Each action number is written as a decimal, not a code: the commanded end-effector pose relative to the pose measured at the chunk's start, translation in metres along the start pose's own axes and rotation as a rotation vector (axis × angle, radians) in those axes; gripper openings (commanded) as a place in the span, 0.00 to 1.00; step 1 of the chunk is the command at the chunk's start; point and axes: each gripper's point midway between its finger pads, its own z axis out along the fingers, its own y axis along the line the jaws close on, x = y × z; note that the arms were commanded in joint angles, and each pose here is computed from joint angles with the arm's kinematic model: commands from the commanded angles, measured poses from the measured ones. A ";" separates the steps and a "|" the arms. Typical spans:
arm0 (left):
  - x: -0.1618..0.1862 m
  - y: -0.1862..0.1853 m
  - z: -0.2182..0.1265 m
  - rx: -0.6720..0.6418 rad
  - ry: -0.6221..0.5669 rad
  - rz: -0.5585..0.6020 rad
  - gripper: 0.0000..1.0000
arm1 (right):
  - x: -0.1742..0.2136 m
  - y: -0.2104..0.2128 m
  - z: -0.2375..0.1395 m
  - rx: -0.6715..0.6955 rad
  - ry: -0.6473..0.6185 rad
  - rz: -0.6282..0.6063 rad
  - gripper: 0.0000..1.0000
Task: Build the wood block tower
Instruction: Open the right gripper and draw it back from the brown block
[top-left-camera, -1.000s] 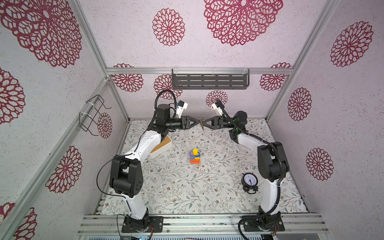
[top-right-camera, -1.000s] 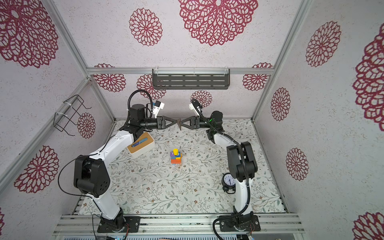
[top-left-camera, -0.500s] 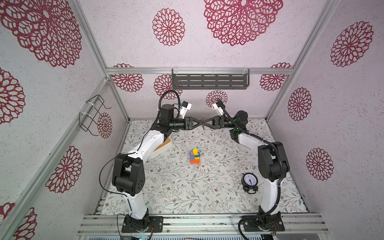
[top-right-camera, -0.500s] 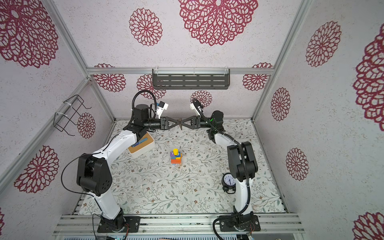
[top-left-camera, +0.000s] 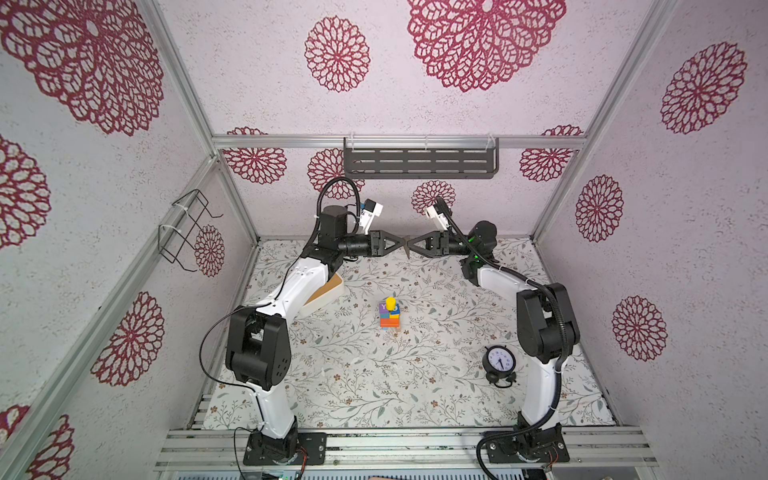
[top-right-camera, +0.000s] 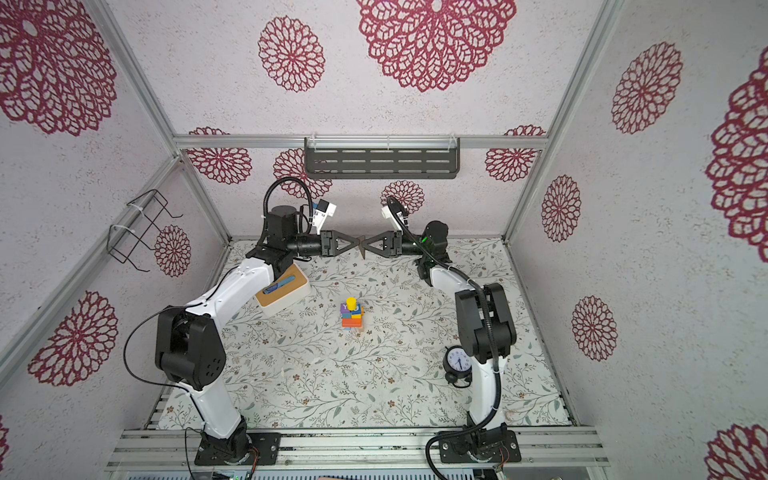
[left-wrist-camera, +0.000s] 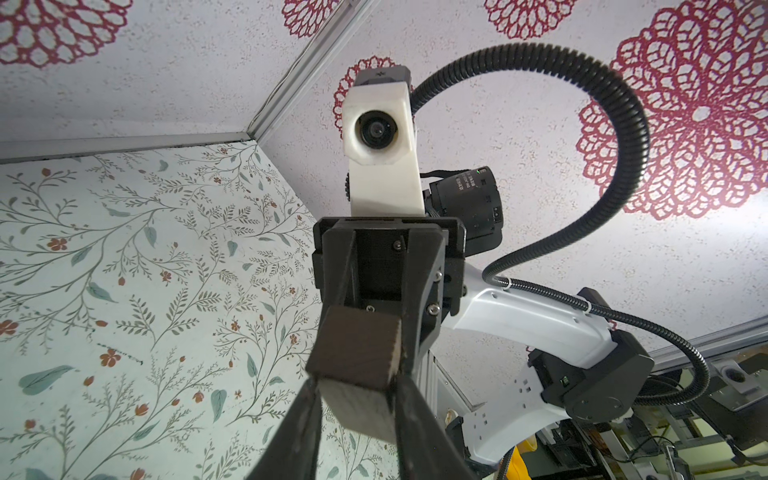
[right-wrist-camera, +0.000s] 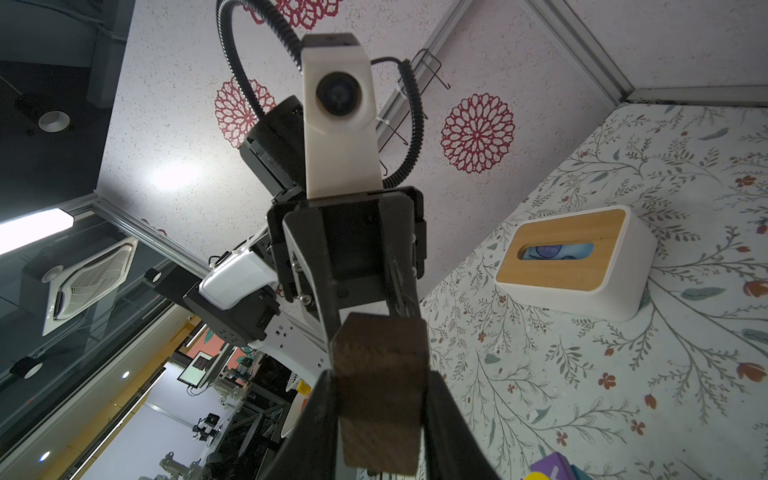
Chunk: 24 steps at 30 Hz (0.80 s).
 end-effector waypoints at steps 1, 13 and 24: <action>-0.004 -0.002 0.005 0.018 0.000 0.019 0.39 | -0.010 0.034 0.001 -0.030 -0.002 -0.135 0.17; -0.003 0.003 0.011 0.009 0.010 0.010 0.44 | -0.010 0.036 0.001 -0.031 -0.002 -0.140 0.17; -0.008 -0.001 0.012 0.019 0.005 0.017 0.49 | -0.010 0.035 0.001 -0.031 -0.002 -0.137 0.16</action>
